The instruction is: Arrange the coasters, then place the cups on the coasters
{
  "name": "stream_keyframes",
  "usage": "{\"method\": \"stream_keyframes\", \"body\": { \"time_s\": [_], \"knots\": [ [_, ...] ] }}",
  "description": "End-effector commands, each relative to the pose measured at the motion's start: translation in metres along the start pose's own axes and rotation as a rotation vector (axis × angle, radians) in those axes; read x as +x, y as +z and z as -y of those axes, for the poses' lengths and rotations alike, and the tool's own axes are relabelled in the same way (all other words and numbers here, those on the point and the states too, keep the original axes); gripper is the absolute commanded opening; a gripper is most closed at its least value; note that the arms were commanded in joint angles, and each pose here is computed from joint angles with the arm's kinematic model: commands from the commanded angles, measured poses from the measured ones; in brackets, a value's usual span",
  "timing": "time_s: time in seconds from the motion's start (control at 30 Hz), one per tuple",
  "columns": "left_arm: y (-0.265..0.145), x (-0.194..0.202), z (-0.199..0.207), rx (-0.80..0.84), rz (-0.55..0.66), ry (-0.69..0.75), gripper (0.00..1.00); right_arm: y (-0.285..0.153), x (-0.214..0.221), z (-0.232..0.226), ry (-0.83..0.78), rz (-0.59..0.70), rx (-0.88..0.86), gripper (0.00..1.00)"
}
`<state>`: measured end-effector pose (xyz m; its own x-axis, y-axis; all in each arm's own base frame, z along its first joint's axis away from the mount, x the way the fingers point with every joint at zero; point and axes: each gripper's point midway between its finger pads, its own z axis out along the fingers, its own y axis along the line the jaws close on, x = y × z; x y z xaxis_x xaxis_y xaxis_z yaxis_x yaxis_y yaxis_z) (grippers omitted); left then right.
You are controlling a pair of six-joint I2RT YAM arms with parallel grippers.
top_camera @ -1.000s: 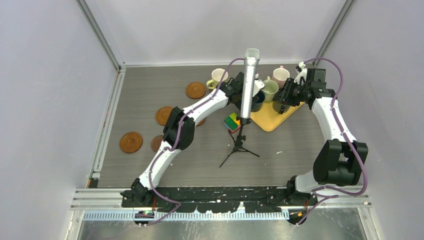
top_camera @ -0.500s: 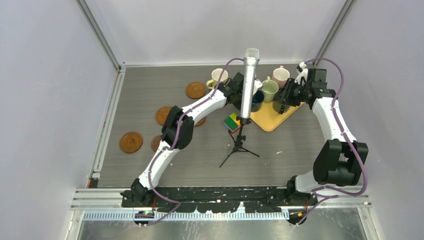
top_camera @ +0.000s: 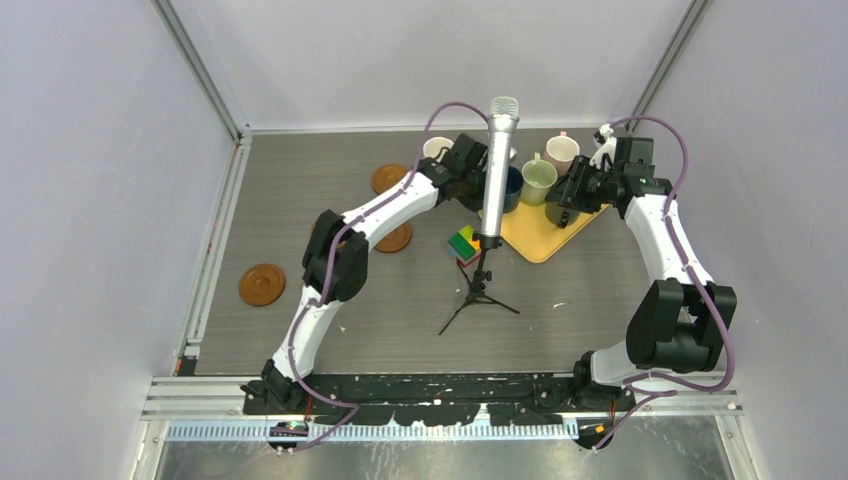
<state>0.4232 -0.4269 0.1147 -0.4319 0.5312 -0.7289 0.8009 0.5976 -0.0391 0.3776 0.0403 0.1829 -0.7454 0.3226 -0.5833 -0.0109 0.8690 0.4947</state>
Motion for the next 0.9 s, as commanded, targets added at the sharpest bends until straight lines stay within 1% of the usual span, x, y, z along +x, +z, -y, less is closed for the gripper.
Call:
{"method": "stream_keyframes", "body": {
  "time_s": [0.0, 0.03, 0.13, 0.23, 0.27, 0.4, 0.53, 0.63, 0.73, 0.87],
  "knots": [
    [-0.088, -0.105, -0.018, -0.029, 0.329, -0.015, 0.00, -0.016, -0.016, -0.014, -0.027, 0.067, -0.028, 0.45],
    [-0.097, -0.108, -0.020, -0.025, 0.340, -0.015, 0.00, -0.017, -0.017, -0.014, -0.028, 0.071, -0.026, 0.48],
    [-0.125, -0.111, -0.022, 0.005, 0.352, -0.063, 0.00, -0.019, -0.019, -0.015, -0.033, 0.081, -0.027, 0.53],
    [-0.156, -0.106, -0.033, -0.002, 0.353, -0.084, 0.00, -0.021, -0.019, -0.015, -0.045, 0.078, -0.026, 0.55],
    [-0.173, -0.106, -0.037, -0.012, 0.366, -0.085, 0.00, -0.022, -0.018, -0.015, -0.049, 0.074, -0.026, 0.56],
    [-0.213, -0.084, -0.069, -0.071, 0.356, -0.104, 0.00, -0.019, -0.013, -0.013, -0.060, 0.047, -0.026, 0.58],
    [-0.247, -0.053, -0.116, -0.103, 0.334, -0.108, 0.00, -0.016, -0.008, -0.013, -0.060, 0.019, -0.036, 0.65],
    [-0.255, -0.024, -0.152, -0.162, 0.283, -0.094, 0.00, -0.017, -0.007, -0.013, -0.067, 0.009, -0.038, 0.70],
    [-0.252, 0.000, -0.178, -0.188, 0.258, -0.052, 0.00, -0.020, -0.006, -0.015, -0.082, -0.007, -0.042, 0.78],
    [-0.236, 0.020, -0.206, -0.176, 0.234, -0.046, 0.00, -0.024, -0.002, -0.017, -0.094, -0.033, -0.052, 0.80]
  ]
}}
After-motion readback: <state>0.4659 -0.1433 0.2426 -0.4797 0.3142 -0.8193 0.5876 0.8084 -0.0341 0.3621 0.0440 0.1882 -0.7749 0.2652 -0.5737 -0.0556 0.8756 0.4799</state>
